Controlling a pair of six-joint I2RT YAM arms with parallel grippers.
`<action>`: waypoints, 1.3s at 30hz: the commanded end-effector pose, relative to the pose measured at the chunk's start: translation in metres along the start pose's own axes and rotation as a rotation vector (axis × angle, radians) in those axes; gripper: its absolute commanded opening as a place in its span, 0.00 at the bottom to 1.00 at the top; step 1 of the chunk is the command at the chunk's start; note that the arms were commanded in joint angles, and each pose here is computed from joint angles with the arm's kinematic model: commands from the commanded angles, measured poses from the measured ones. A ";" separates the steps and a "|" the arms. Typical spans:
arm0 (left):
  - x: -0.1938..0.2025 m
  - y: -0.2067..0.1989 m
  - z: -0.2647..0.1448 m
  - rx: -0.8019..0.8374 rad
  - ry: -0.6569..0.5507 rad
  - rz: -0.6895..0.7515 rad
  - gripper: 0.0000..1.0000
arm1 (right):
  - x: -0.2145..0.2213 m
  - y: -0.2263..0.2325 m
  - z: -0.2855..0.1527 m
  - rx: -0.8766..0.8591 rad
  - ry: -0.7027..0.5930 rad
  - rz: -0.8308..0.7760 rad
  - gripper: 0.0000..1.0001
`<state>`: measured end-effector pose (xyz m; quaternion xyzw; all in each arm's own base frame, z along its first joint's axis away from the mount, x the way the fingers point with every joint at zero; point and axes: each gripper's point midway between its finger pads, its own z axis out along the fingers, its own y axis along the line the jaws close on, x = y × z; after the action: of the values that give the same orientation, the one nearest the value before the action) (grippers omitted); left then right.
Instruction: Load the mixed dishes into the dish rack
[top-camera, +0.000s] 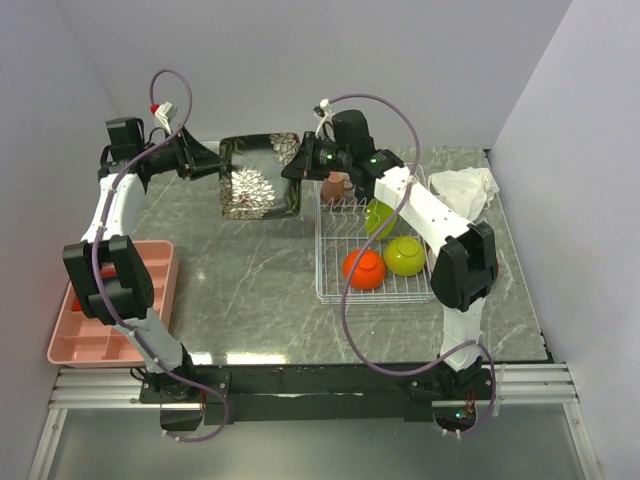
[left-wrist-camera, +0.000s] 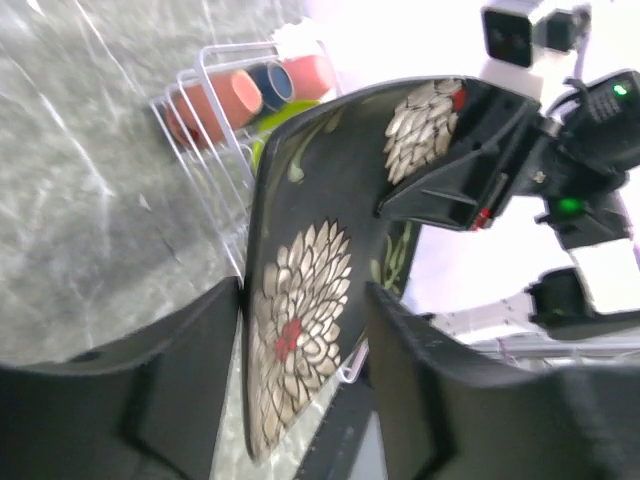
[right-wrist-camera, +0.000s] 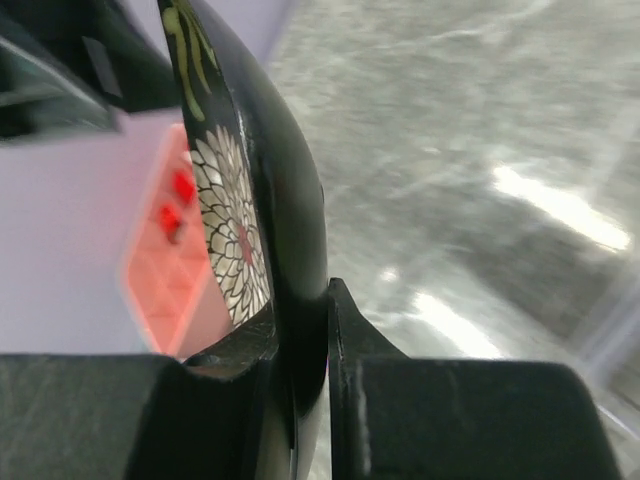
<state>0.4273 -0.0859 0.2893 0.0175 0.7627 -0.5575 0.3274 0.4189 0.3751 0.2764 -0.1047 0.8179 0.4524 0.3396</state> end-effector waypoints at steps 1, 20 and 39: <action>-0.026 -0.011 -0.013 -0.083 -0.049 0.177 0.61 | -0.069 0.025 -0.076 0.119 -0.243 -0.171 0.00; 0.040 0.044 0.020 -0.422 0.008 0.296 0.53 | -0.110 -0.014 -0.254 0.886 -0.916 -0.075 0.00; 0.179 0.028 0.085 -0.209 0.306 0.151 0.01 | -0.041 -0.008 -0.257 0.842 -1.040 -0.238 0.00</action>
<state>0.3443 -0.1925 0.1340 0.1116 0.8798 -0.4002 0.2309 0.3414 0.1641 0.2927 0.0667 0.7386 -0.0355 0.6699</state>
